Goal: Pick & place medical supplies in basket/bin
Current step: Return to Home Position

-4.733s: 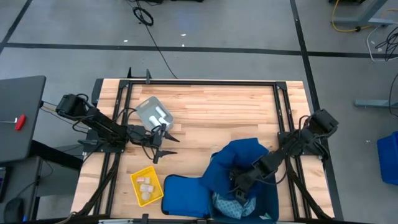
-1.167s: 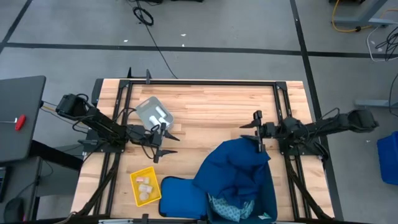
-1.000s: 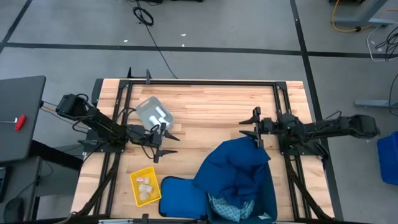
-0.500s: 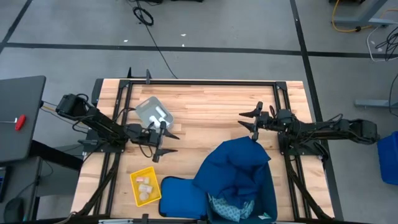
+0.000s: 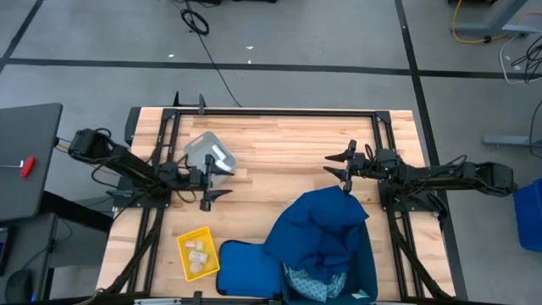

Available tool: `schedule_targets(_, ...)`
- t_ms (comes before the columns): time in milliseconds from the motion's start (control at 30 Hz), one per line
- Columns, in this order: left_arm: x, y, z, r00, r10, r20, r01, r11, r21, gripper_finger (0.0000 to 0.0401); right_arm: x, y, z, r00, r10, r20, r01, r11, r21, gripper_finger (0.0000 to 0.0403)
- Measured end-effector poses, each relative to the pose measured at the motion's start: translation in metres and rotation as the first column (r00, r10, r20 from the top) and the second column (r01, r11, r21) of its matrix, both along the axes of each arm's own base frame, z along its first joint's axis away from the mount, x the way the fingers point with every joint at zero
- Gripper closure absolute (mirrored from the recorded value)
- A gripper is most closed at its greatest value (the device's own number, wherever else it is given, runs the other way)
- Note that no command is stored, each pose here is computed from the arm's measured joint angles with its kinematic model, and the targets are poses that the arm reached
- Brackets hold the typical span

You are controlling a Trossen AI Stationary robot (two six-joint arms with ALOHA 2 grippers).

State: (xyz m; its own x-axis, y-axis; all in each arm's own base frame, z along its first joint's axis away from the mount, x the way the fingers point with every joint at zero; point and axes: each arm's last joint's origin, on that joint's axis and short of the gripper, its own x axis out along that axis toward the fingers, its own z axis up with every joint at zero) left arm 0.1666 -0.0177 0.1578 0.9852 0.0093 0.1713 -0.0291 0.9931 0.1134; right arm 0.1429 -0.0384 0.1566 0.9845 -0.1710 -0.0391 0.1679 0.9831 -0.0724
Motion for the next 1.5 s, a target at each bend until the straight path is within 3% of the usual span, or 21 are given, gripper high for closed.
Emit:
schedule_targets(633,-0.037,0.011,0.006,0.973,0.119,-0.199,-0.112,0.993,0.046,0.0145,0.0,0.0,-0.003,1.0,-0.001,-0.026,0.002,1.0,0.026,0.0227)
schedule_targets(1200,-0.067,0.014,0.011,0.982,0.125,-0.143,-0.121,0.992,0.033,0.0145,0.0,0.0,-0.003,1.0,-0.001,-0.024,0.001,1.0,0.021,0.0227)
schedule_targets(1500,-0.07,0.014,0.014,0.986,0.119,-0.114,-0.117,0.993,0.025,0.0145,0.0,0.001,0.0,0.999,0.033,-0.001,-0.033,0.999,0.015,0.0227)
